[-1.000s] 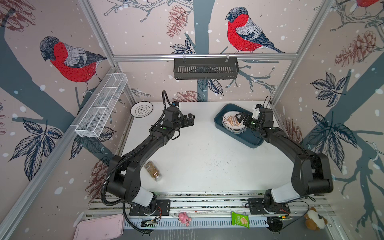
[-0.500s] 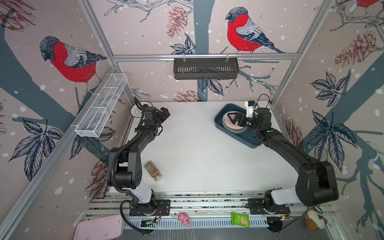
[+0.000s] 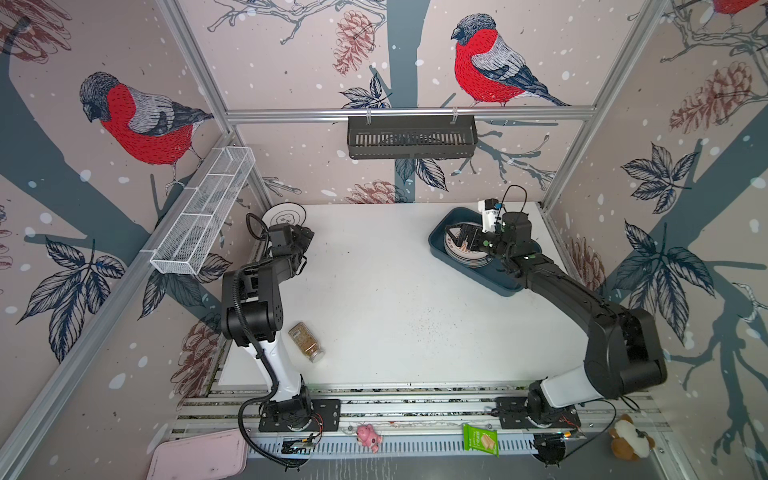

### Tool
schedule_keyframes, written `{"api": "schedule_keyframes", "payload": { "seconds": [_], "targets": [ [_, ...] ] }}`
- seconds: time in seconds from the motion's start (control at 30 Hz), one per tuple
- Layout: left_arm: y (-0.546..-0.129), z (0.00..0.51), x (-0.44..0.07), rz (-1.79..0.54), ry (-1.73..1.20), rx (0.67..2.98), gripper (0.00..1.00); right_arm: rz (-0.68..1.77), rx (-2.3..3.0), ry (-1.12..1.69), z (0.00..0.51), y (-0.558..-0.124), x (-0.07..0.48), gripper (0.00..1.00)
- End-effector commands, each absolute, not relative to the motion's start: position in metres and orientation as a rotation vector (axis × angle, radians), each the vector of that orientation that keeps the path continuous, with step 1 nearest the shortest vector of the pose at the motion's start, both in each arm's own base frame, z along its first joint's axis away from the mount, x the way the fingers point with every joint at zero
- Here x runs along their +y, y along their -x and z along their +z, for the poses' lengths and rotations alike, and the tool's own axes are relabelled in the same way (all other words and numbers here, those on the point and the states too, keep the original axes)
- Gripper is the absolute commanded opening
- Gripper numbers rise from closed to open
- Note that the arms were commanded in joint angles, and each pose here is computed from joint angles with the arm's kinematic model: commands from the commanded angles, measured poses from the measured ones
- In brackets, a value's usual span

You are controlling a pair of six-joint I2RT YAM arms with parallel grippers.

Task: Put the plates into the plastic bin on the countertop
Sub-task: 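Move the left gripper to the white cloud-emblem plate while the right rises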

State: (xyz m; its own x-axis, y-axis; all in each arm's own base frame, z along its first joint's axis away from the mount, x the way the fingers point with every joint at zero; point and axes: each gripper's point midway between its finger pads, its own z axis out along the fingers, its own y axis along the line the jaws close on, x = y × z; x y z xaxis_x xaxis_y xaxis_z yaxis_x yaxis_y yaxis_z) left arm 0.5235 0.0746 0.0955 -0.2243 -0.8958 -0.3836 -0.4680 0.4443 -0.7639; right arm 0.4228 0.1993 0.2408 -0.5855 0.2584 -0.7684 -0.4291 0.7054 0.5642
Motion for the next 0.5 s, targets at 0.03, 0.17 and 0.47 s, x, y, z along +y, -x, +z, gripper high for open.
{"api": "schedule_keyframes", "payload": {
  "seconds": [0.03, 0.17, 0.47],
  "targets": [
    [-0.542, 0.1, 0.095, -0.707, 1.213, 1.738, 0.91, 0.97, 1.936, 0.175, 0.256, -0.429, 0.213, 1.0],
    [-0.552, 0.087, 0.11, -0.728, 1.266, 1.711, 0.87, 0.983, 1.939, 0.176, 0.256, -0.438, 0.22, 1.0],
    [-0.569, 0.064, 0.134, -0.716, 1.347, 1.681, 0.87, 1.005, 1.949, 0.194, 0.256, -0.451, 0.231, 1.0]
  ]
}}
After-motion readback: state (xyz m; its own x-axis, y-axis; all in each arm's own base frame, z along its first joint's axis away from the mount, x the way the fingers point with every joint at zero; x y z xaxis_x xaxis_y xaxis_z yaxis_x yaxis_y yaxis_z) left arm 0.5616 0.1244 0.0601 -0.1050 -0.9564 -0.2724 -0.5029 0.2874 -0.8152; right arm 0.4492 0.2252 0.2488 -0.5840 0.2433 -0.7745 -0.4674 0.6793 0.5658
